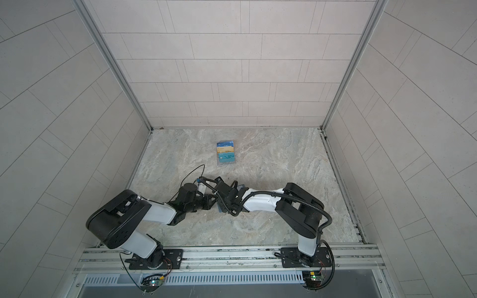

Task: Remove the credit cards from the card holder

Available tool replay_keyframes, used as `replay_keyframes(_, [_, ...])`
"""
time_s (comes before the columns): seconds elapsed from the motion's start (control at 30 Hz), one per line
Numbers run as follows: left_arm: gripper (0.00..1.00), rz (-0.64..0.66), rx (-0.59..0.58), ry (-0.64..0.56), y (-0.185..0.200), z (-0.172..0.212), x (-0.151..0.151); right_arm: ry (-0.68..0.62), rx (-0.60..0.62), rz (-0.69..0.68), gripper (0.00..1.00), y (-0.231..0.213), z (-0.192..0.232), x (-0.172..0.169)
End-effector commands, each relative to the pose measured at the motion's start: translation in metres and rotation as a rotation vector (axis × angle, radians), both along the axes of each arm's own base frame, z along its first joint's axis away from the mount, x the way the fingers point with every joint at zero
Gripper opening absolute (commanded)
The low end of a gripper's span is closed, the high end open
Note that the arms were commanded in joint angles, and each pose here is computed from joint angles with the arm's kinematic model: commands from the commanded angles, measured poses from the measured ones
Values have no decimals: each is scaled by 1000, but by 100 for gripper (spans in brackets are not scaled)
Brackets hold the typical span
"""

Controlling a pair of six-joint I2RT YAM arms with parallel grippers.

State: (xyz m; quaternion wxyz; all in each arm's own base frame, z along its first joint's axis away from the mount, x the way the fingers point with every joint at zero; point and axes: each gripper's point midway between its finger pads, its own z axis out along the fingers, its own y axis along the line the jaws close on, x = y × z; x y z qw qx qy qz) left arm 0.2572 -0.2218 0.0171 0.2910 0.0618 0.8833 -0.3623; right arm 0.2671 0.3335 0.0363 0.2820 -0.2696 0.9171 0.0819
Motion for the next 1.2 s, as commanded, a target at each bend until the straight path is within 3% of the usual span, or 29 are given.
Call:
replay_keyframes(0.0, [0, 8, 60, 68, 10, -24, -13, -1, -61, -26, 56, -9, -10, 1])
replay_keyframes(0.4, [0, 13, 84, 80, 15, -31, -17, 9, -68, -48, 49, -15, -15, 2])
replay_keyframes(0.8, [0, 7, 117, 91, 17, -32, -16, 69, 15, -70, 50, -25, -20, 7])
replay_keyframes(1.17, [0, 5, 125, 94, 16, -30, -14, 22, -133, -92, 46, -52, -17, 18])
